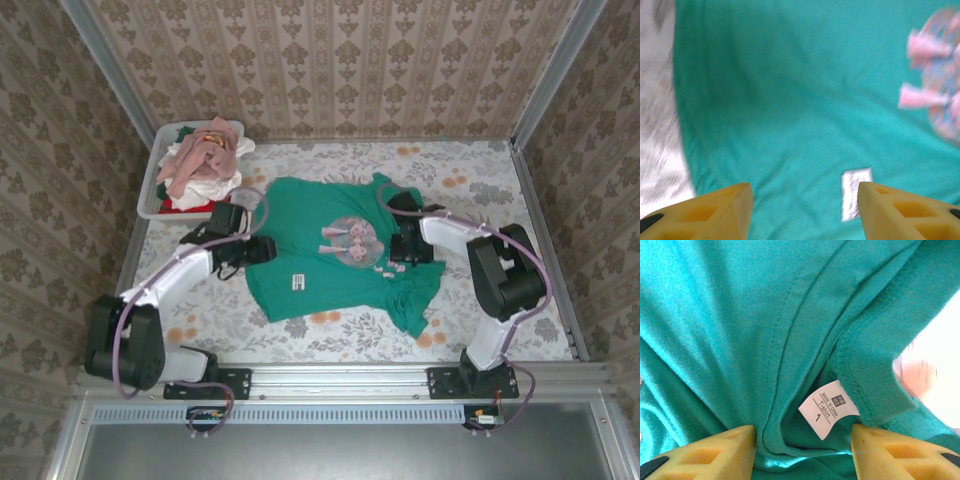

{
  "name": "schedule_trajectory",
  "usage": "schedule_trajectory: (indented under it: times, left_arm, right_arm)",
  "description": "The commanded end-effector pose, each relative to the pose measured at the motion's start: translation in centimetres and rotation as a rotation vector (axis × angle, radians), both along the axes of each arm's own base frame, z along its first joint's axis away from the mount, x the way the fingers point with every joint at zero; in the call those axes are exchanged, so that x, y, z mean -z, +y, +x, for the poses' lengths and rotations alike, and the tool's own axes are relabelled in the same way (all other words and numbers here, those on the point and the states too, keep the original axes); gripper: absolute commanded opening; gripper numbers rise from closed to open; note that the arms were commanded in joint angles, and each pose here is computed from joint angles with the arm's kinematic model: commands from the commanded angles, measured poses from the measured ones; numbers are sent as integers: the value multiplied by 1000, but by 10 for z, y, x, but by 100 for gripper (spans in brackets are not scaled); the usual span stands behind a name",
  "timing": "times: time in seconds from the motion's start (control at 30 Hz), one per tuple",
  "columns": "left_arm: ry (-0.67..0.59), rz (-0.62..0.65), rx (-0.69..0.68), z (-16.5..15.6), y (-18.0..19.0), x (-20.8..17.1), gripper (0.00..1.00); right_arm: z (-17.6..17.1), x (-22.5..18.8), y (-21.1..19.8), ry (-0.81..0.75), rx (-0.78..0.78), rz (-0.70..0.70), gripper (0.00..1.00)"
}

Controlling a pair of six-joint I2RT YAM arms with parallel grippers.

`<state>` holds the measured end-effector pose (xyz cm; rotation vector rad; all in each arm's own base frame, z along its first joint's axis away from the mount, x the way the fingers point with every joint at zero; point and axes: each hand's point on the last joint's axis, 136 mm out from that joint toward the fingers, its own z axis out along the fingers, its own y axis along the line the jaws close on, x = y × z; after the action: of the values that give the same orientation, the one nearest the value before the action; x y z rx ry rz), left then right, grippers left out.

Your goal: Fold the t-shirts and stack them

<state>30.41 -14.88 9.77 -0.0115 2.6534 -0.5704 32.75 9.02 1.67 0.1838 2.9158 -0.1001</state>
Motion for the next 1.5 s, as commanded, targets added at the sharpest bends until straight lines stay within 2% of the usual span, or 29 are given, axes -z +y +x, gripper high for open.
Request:
schedule_trajectory:
  times: [0.0, 0.07, 0.17, 0.27, 0.33, 0.5, 0.6, 0.7, 0.9, 1.17, 1.27, 1.37, 1.47]
  left_arm:
    - [-85, -43, 78, 33, -32, -23, 59]
    - [-83, -38, 101, 42, -43, -22, 59]
    - [-68, -41, 134, 47, -56, -13, 59]
    - [-41, -32, 138, 45, -58, 1, 59]
    - [-29, -34, 134, 42, -58, 8, 60]
    - [10, -25, 131, 34, -57, 25, 61]
    - [24, -6, 134, 32, -54, 30, 61]
    - [32, 12, 133, 30, -51, 35, 61]
    - [52, 20, 132, 28, -50, 43, 61]
    - [79, 30, 133, 21, -47, 53, 61]
    - [80, 42, 133, 19, -45, 54, 61]
    - [79, 42, 133, 20, -45, 53, 61]
    - [76, 43, 138, 22, -46, 52, 61]
  right_arm:
    - [-38, 3, -14, 54, 59, -53, 54]
    - [-40, -5, -14, 46, 54, -36, 55]
    - [-12, -43, -1, -53, 21, 49, 56]
    - [43, -95, -2, -209, 20, 41, 56]
    - [84, -112, -3, -278, 45, 63, 56]
    - [180, -106, -10, -340, 124, 104, 55]
    - [217, -95, -8, -345, 124, 114, 55]
    - [241, -80, -3, -339, 101, 131, 55]
    - [258, -46, 2, -292, 97, 177, 53]
    - [253, -4, 3, -186, 120, 184, 41]
    - [240, -3, -3, -142, 130, 134, 41]
    - [232, -12, -7, -142, 119, 82, 49]
    - [226, -19, -11, -135, 112, 48, 49]
